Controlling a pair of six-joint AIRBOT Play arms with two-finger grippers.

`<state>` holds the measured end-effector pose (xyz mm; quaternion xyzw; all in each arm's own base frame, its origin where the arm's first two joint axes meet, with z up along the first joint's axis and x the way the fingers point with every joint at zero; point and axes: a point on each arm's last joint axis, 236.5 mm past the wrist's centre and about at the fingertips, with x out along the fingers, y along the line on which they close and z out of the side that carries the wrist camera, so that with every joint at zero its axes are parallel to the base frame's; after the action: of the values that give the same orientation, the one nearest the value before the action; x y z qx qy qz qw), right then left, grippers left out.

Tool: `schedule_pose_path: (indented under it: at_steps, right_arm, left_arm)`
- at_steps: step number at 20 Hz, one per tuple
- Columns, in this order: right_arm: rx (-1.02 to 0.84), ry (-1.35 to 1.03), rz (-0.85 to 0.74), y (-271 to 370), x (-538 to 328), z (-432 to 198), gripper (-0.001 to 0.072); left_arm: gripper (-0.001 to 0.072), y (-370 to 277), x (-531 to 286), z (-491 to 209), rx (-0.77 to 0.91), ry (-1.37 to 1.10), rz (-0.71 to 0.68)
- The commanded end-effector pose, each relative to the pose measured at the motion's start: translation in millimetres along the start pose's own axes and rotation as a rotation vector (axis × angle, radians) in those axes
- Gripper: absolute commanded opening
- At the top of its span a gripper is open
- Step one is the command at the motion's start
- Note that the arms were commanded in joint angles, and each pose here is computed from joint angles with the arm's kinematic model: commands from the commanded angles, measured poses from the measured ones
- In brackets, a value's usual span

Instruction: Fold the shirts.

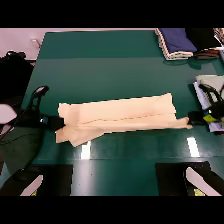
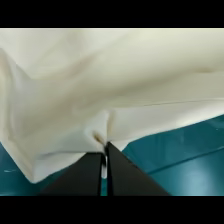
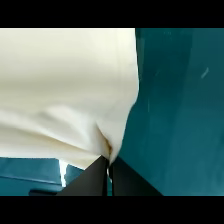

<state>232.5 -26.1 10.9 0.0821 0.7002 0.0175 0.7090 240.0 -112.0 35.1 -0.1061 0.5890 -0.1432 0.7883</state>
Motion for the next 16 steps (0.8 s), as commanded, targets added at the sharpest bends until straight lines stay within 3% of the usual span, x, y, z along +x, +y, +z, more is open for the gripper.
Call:
schedule_pose_path:
  at_steps: [1, 6, 7, 8, 9, 13, 14, 15, 16]
  right_arm:
    - [-0.041, -0.02, -0.004, 15.0, 9.2, 57.2, 0.0019]
    - [-0.025, -0.036, 0.139, 45.6, 26.4, 119.1, 0.0023]
    - [-0.015, -0.065, 0.172, 48.7, 24.3, 132.4, 0.0127]
    - [-0.002, -0.094, 0.209, 50.1, 19.7, 145.2, 0.0315]
    - [-0.004, -0.119, 0.243, 49.6, 13.5, 154.0, 0.0371]
    - [-0.023, -0.124, 0.298, 17.1, 5.9, 145.7, 0.0391]
    - [0.003, -0.092, 0.308, 3.4, 14.6, 133.5, 0.0414]
    - [0.042, -0.073, 0.323, -7.4, 24.9, 124.1, 0.0518]
    - [0.087, -0.058, 0.35, -18.2, 36.1, 115.0, 0.056]
  left_arm:
    - [0.0022, 13.9, 29.4, 55.1, 0.023, -0.053, 0.047]
    - [0.0025, 19.6, 55.8, 97.9, 0.003, -0.098, 0.057]
    - [0.0185, 18.7, 55.1, 104.0, 0.004, -0.113, 0.055]
    - [0.0519, 17.2, 51.8, 109.8, -0.003, -0.133, 0.053]
    - [0.0661, 14.3, 46.4, 116.0, 0.002, -0.148, 0.049]
    - [0.0649, 0.0, 34.3, 125.7, -0.004, -0.166, 0.008]
    - [0.0428, -4.2, 34.3, 125.4, -0.014, -0.165, -0.01]
    - [0.0139, -10.3, 34.2, 125.7, -0.026, -0.166, -0.038]
    - [0.0034, -16.1, 33.9, 126.9, -0.039, -0.17, -0.064]
